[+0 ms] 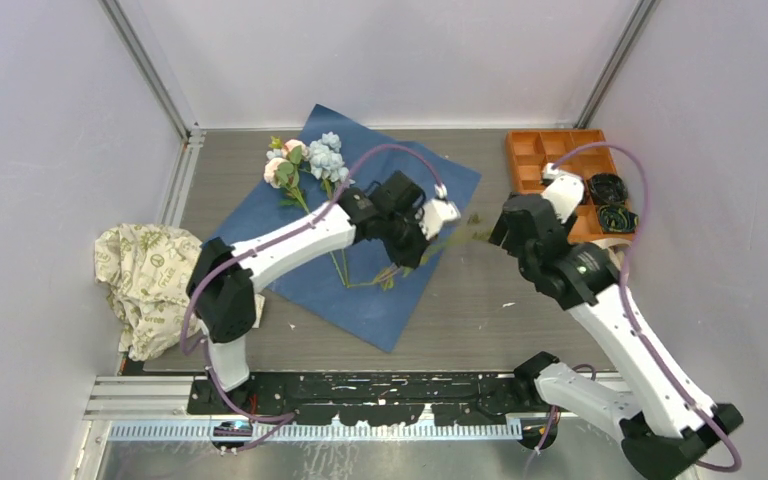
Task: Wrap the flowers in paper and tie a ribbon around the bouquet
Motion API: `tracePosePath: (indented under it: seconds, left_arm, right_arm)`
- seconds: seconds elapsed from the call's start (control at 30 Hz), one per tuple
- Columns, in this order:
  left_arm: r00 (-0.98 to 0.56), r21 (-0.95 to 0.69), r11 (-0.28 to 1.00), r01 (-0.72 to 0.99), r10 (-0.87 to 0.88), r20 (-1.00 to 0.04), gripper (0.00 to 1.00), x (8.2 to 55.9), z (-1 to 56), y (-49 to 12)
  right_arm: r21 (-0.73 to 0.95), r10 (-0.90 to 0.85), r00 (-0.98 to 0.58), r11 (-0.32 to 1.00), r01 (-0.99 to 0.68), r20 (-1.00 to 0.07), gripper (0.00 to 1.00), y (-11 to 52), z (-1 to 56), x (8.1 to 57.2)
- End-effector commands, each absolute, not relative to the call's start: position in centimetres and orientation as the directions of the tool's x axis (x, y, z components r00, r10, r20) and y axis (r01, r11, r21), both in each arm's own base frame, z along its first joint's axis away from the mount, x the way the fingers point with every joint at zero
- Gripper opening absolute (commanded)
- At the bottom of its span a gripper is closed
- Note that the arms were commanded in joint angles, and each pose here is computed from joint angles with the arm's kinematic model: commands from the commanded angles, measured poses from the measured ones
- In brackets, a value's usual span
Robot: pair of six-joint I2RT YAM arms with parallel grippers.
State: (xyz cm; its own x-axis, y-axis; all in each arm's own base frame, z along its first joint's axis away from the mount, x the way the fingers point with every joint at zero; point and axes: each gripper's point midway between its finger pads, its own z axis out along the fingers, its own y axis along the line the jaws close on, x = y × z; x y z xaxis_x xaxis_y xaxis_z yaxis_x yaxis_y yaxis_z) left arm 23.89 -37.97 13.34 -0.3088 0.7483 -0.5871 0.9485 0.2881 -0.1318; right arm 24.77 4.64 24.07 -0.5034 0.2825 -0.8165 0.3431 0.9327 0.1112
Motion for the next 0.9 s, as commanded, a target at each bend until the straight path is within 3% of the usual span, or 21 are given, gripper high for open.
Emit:
tracePosePath:
  seconds: [0.0, 0.07, 0.1, 0.27, 0.47, 0.7, 0.73, 0.87]
  left_arm:
    - [-0.474, -0.234, 0.447, 0.863, 0.556, -0.683, 0.00, 28.2, 20.6, -36.0]
    - [-0.571, -0.310, 0.531, 0.789, 0.447, -0.689, 0.00, 31.0, 21.8, -34.4]
    - [-0.665, -0.404, 0.614, 0.678, 0.279, -0.692, 0.00, 34.5, 23.1, -32.1]
    - [-0.729, -0.540, 0.741, 0.400, -0.099, -0.677, 0.00, 40.9, 23.5, -26.2]
    - [-0.757, -0.521, 0.836, 0.171, -0.227, -0.613, 0.00, 42.7, 18.4, -23.4]
    - [-0.776, -0.545, 0.837, 0.036, -0.321, -0.543, 0.00, 43.8, 13.7, -23.3]
    - [-0.776, -0.553, 0.833, 0.036, -0.325, -0.541, 0.03, 44.1, 13.4, -23.5]
    - [-0.803, -0.574, 0.818, 0.029, -0.323, -0.501, 0.30, 44.1, 12.3, -24.3]
  right_arm:
    - [0.172, 0.298, -0.295, 0.907, 0.384, -0.908, 0.72, 1.5, 32.0, 23.8]
    - [0.205, 0.307, -0.235, 0.904, 0.375, -0.922, 0.72, 0.8, 34.1, 23.2]
    - [0.217, 0.305, -0.200, 0.905, 0.367, -0.931, 0.71, 0.4, 35.5, 22.9]
    - [0.182, 0.277, -0.243, 0.919, 0.350, -0.930, 0.71, 1.0, 34.6, 23.4]
    - [0.132, 0.241, -0.359, 0.944, 0.303, -0.901, 0.71, 3.5, 31.6, 25.3]
    - [0.119, 0.224, -0.441, 0.960, 0.254, -0.869, 0.71, 5.7, 29.2, 26.9]
    - [0.117, 0.222, -0.453, 0.962, 0.247, -0.864, 0.71, 6.0, 28.8, 27.1]
    - [0.111, 0.208, -0.513, 0.970, 0.214, -0.833, 0.71, 7.2, 27.1, 27.5]
